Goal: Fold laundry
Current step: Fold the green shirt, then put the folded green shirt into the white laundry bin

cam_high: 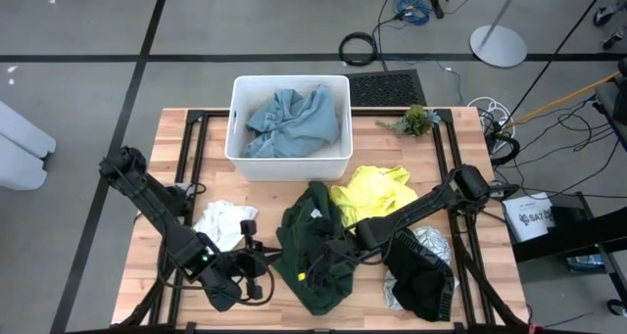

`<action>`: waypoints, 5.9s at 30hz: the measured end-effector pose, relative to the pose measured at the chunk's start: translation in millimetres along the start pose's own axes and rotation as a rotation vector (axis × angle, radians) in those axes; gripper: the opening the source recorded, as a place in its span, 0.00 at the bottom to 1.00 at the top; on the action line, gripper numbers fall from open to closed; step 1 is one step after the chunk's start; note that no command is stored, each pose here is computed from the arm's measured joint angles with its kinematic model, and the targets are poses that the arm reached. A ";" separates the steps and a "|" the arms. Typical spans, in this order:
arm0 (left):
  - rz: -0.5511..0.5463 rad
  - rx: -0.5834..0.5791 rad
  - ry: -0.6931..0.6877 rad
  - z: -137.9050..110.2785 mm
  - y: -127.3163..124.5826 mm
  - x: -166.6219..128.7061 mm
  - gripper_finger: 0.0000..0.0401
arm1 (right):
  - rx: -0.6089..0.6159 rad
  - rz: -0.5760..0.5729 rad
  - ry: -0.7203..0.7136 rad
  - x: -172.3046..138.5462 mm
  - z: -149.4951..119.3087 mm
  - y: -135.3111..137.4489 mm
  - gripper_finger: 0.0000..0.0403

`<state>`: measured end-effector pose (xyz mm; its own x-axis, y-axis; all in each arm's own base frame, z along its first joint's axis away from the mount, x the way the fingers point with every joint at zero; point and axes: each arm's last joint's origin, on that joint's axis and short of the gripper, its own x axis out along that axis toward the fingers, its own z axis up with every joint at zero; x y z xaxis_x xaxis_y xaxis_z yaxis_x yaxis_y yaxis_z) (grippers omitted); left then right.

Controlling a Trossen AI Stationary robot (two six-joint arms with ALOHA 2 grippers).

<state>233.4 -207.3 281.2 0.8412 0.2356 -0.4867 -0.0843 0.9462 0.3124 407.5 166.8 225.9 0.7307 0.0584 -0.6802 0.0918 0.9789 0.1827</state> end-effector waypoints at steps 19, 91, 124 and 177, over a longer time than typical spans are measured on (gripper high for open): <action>-0.071 -0.008 0.054 -0.6 3.8 10.0 0.11 | -0.037 0.101 0.008 13.5 -6.5 8.9 0.44; -0.246 0.058 0.222 -26.4 -26.7 89.9 0.23 | 0.016 -0.021 0.219 -39.7 -12.0 -0.4 0.44; -0.512 -0.007 0.504 -88.6 -59.2 169.2 0.62 | 0.015 -0.011 0.209 -38.7 -11.1 0.3 0.44; -0.116 0.083 -0.107 31.6 42.3 8.5 0.05 | 0.026 -0.022 0.143 -119.4 -16.2 28.6 0.44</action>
<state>253.8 -172.2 316.1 0.8952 0.0966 -0.4351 0.0574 0.9431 0.3275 312.0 190.9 300.9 0.6249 0.0658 -0.7779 0.1256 0.9750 0.1834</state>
